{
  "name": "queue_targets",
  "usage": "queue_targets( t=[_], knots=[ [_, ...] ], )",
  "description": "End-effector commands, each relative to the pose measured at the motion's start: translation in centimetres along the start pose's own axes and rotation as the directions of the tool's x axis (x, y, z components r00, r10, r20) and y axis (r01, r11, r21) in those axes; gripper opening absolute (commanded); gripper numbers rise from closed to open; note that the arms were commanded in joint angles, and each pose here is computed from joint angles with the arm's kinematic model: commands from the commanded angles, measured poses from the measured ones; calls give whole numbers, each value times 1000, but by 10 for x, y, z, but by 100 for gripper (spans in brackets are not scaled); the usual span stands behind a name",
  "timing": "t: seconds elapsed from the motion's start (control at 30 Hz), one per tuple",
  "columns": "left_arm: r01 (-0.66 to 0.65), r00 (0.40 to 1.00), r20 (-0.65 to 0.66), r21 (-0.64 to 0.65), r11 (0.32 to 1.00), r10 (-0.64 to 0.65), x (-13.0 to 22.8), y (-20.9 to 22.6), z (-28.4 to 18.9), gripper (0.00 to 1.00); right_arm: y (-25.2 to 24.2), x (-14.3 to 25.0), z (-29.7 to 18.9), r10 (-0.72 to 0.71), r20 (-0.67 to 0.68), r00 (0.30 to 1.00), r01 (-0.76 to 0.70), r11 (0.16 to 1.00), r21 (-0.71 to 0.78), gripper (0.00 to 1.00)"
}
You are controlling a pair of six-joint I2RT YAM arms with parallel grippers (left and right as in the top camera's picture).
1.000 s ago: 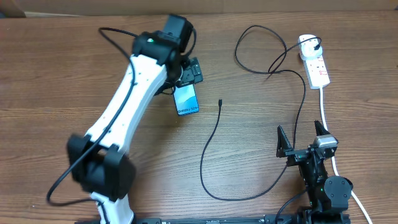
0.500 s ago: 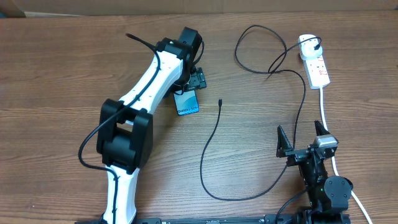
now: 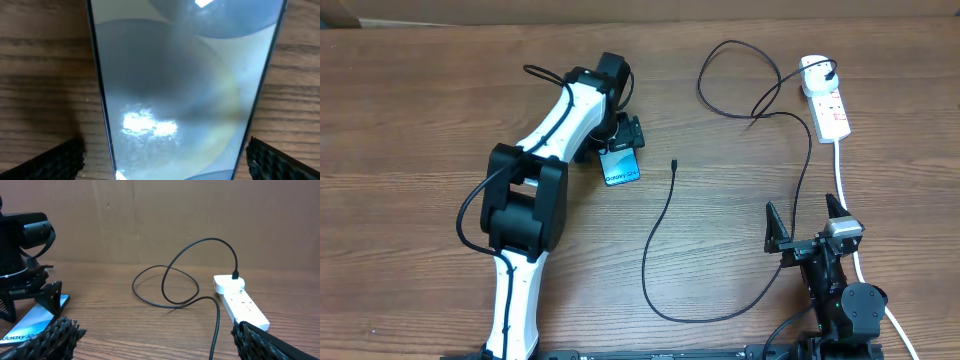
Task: Plug charger to phone and switch on socket
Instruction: 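Close the left gripper on the smartphone's long edges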
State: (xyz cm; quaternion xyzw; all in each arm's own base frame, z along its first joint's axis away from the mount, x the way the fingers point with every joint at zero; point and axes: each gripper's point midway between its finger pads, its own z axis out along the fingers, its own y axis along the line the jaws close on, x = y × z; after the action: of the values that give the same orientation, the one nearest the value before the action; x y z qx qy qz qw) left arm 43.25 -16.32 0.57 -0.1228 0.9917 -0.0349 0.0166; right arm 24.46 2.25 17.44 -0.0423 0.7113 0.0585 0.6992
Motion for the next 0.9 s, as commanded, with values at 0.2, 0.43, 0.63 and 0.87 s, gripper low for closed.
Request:
queue_targets(
  t=[0.2, 0.43, 0.63, 0.87],
  knots=[
    [-32, 999, 0, 28, 999, 32, -1, -9, 0, 100, -3, 2, 0, -2, 3, 1000, 2, 1000, 13, 100],
    [-8, 1000, 30, -30, 1000, 9, 0, -6, 3, 100, -3, 2, 0, -2, 3, 1000, 2, 1000, 13, 100],
    [-25, 998, 52, -67, 997, 29, 3, -9, 4, 100, -3, 2, 0, -2, 3, 1000, 2, 1000, 13, 100],
    [-16, 999, 46, -83, 996, 20, 4, -2, 8, 100, -3, 2, 0, -2, 3, 1000, 2, 1000, 13, 100]
  ],
)
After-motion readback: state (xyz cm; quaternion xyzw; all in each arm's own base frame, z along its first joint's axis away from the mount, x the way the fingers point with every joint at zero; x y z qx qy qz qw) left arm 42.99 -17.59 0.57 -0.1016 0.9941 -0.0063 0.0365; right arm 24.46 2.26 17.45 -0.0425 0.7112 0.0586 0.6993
